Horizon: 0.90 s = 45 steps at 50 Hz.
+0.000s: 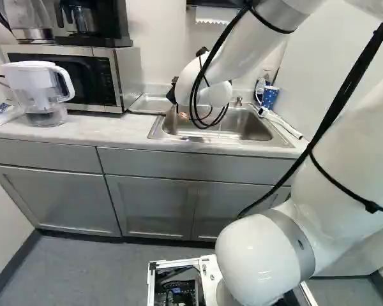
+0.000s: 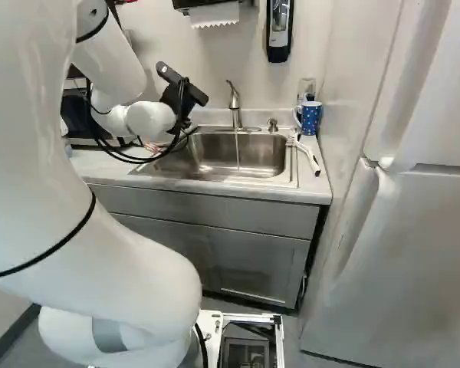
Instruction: Rinse the cup and place it in the tray
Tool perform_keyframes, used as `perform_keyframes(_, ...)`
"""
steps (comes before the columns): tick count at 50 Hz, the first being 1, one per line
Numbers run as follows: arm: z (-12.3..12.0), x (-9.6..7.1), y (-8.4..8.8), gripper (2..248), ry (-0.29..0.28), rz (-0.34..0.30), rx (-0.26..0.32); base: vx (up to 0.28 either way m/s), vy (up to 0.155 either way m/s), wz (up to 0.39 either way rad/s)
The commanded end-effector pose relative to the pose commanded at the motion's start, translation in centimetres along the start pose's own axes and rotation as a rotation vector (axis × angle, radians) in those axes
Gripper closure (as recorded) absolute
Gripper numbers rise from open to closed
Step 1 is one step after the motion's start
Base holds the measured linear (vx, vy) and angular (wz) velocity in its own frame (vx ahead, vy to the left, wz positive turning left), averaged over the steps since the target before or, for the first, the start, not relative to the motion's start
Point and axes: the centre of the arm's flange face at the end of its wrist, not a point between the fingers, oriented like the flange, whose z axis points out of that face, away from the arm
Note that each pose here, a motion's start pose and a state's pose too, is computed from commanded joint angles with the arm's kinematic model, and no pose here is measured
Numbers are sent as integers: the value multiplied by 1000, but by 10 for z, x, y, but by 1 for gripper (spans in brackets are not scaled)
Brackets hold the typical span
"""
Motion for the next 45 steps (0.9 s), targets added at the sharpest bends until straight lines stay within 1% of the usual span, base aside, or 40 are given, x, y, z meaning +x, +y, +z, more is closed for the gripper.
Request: perform_keyframes(45,0,0,0,128,0,475,0,0,0,0)
